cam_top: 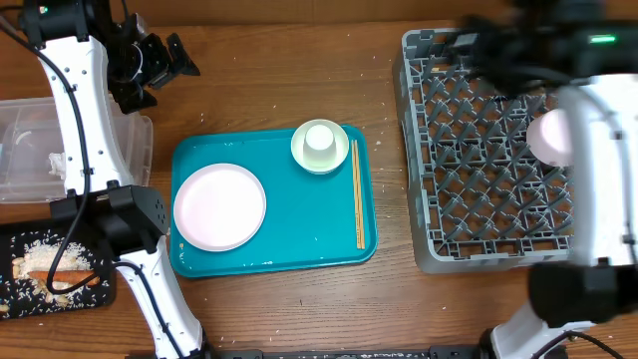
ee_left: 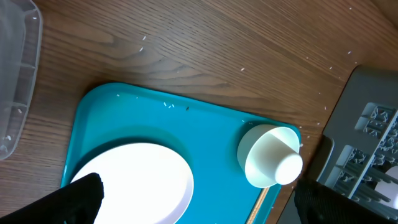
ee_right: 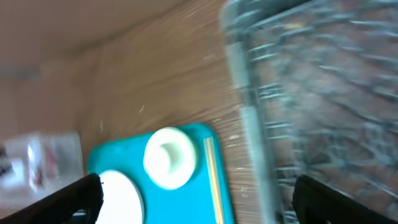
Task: Sort waste into correct bins and load items into the dishwasher
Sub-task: 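Move the right gripper back to the white cup on the tray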
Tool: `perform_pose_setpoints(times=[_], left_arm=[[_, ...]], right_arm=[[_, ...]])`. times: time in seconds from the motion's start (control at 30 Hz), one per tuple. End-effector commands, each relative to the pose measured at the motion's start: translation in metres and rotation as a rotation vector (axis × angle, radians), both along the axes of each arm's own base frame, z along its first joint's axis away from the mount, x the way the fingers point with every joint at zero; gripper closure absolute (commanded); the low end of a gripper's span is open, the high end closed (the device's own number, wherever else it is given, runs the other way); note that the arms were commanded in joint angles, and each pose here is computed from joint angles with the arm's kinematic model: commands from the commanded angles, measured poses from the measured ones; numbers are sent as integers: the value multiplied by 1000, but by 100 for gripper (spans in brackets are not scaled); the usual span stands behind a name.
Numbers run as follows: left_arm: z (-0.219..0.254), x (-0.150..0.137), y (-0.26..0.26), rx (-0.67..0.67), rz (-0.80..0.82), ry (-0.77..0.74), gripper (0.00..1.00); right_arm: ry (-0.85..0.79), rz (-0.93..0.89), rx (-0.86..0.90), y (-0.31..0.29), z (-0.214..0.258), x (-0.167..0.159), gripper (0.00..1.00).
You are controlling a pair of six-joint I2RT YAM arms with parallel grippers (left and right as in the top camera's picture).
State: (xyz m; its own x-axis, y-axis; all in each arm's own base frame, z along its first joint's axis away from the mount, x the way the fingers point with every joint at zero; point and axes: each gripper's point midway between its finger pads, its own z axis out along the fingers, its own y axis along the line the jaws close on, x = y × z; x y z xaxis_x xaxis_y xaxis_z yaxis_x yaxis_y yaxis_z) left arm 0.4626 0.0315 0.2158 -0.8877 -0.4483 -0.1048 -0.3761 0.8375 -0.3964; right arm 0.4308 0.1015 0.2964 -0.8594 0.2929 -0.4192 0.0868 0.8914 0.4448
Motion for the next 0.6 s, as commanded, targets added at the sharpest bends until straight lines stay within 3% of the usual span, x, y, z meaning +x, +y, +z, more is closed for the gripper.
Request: perform_pose_setpoints(times=[0.0, 0.2, 0.57], left_arm=[[-2, 1, -5, -11, -23, -1, 0], [-2, 1, -5, -11, -23, -1, 0], [-2, 1, -5, -11, -23, -1, 0]], right_arm=[[-10, 48, -159, 42, -19, -3, 0], [48, 194, -259, 134, -79, -12, 0], [176, 255, -352, 183, -176, -14, 0]])
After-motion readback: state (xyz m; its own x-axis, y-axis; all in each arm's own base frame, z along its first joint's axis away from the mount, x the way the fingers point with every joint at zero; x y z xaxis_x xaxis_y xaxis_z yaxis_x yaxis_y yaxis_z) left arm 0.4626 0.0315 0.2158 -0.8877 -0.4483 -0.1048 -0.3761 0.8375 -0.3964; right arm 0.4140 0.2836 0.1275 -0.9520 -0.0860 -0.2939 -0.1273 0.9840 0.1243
